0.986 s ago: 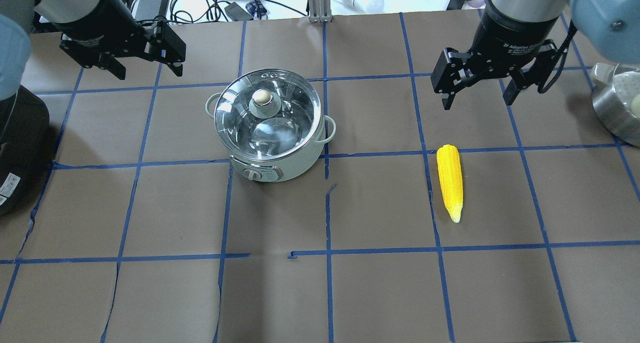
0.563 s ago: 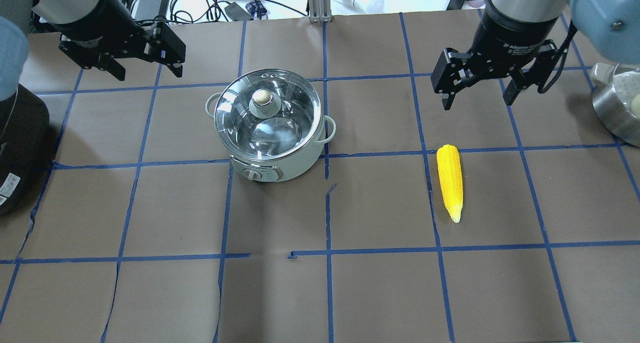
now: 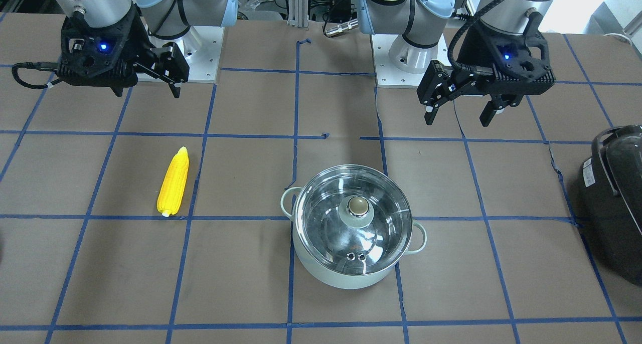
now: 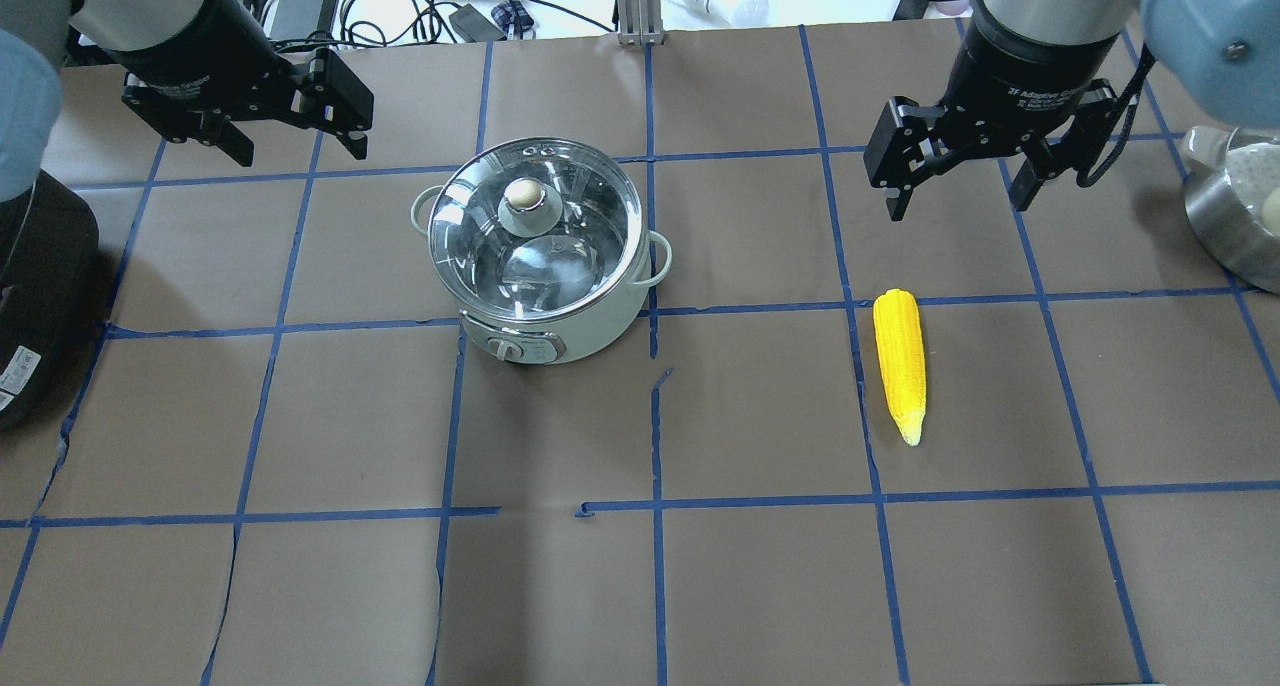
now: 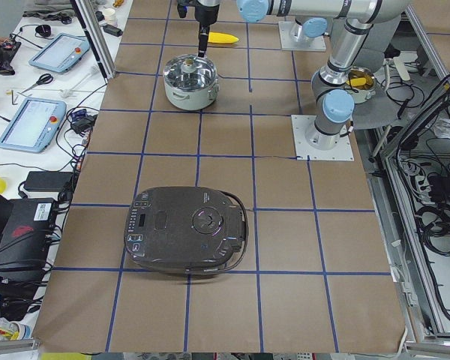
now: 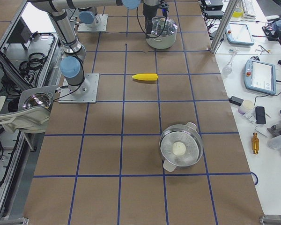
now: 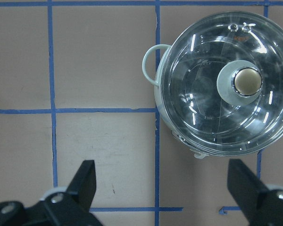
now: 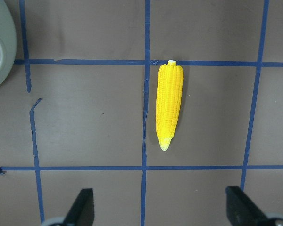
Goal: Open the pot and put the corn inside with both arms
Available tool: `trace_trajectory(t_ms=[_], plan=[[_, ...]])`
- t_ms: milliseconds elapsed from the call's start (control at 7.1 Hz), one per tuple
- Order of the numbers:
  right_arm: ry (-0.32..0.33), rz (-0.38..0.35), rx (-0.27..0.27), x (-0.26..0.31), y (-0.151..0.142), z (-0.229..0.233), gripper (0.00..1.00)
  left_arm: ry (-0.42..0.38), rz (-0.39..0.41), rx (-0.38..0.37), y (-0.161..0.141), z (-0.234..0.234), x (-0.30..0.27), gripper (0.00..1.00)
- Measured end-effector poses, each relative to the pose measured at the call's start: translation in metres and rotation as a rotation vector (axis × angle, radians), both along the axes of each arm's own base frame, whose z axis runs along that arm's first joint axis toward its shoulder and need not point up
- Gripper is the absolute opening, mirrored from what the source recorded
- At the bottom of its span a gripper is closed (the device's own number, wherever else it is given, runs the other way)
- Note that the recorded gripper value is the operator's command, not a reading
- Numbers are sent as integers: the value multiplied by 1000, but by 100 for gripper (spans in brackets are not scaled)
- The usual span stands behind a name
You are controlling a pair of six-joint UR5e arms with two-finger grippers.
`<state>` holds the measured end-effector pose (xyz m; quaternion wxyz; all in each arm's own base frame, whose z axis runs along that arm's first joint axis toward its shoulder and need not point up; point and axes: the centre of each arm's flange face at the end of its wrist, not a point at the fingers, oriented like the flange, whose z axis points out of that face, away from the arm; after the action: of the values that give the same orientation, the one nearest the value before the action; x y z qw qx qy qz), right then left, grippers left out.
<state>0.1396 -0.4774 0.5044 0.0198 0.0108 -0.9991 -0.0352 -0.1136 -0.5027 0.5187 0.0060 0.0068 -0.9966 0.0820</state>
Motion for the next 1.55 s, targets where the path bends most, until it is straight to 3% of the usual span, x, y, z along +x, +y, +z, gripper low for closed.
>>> trace_trajectory(t_ms=[704, 986, 1549], plan=[[7, 1, 9, -1, 1, -1, 100, 0, 8, 25, -11, -11, -6, 95], [7, 1, 6, -1, 1, 0, 100, 9, 16, 26, -29, -30, -48, 96], [-2, -31, 9, -11, -11, -15, 100, 41, 134, 69, -80, -100, -86, 98]])
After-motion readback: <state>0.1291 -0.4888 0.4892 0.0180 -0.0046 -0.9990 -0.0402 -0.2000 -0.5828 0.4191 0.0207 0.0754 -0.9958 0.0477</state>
